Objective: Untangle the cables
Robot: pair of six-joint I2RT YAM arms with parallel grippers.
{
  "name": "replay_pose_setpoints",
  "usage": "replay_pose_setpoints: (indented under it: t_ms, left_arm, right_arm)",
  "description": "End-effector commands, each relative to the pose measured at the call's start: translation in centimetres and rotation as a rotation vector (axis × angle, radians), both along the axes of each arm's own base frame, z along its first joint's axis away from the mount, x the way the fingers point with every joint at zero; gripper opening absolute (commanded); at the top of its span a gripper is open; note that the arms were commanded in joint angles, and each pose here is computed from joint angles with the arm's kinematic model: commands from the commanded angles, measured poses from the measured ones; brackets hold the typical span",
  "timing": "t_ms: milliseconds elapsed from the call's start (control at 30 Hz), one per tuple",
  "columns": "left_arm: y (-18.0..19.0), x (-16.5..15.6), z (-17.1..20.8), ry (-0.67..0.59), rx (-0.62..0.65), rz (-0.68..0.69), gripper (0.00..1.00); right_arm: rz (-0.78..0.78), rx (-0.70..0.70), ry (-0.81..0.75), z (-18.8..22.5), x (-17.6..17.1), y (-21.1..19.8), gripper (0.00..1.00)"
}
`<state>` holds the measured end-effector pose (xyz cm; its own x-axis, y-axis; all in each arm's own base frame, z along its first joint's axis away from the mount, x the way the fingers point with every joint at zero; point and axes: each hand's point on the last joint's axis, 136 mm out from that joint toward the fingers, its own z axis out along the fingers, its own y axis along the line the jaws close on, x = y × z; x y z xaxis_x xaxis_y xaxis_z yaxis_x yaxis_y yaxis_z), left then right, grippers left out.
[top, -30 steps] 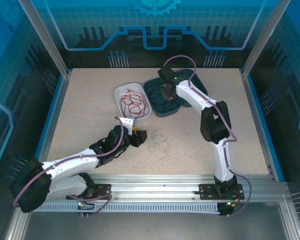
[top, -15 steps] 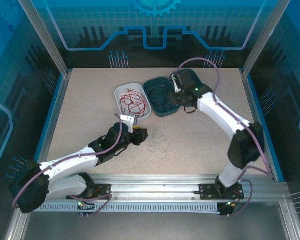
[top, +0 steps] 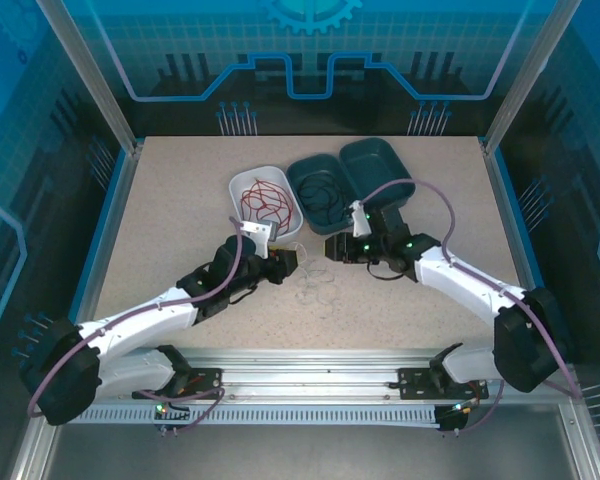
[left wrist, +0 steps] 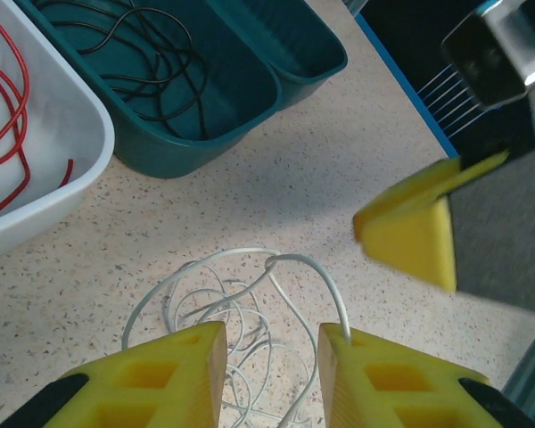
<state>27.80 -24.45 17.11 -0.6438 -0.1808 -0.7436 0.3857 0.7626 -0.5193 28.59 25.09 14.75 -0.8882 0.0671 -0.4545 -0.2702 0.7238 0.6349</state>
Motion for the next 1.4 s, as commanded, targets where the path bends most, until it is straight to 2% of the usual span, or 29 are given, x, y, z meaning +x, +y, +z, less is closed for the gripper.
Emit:
replay_pose_setpoints:
  t_ms: [0,300,667,800,933,967,1200,1367]
  left_arm:
    - [-0.6,0.5,1.5,-0.012,-0.042,-0.011,0.33]
    - [-0.4,0.5,0.9,0.002,-0.047,-0.001,0.33]
    - [-0.6,0.9,1.1,-0.004,-0.066,0.003,0.34]
    - [-0.6,0.9,0.7,0.006,-0.062,0.005,0.34]
    - [0.2,1.1,0.3,0.015,-0.05,0.038,0.35]
    - [0.5,1.1,0.1,0.017,-0.046,0.047,0.35]
    - [2.7,1.4,-1.4,0.034,0.028,0.09,0.4]
    - [2.8,1.1,-1.5,0.016,0.044,0.052,0.43]
  right_arm:
    - [-0.002,0.152,0.013,2.0,-0.4,2.4,0.36]
    - [0.024,0.238,0.084,1.1,-0.9,5.3,0.35]
    - [0.022,0.217,0.141,-0.8,-1.2,6.3,0.34]
    - [0.031,0.227,0.145,-1.0,-1.3,6.6,0.21]
    - [0.014,0.166,0.139,-1.4,-1.6,5.4,0.01]
    - [0.007,0.148,0.136,-1.4,-1.7,5.0,0.0]
    - [-0.009,0.033,0.036,1.8,-2.3,1.3,0.0]
    - [0.025,0.047,-0.048,6.2,-2.7,0.1,0.0]
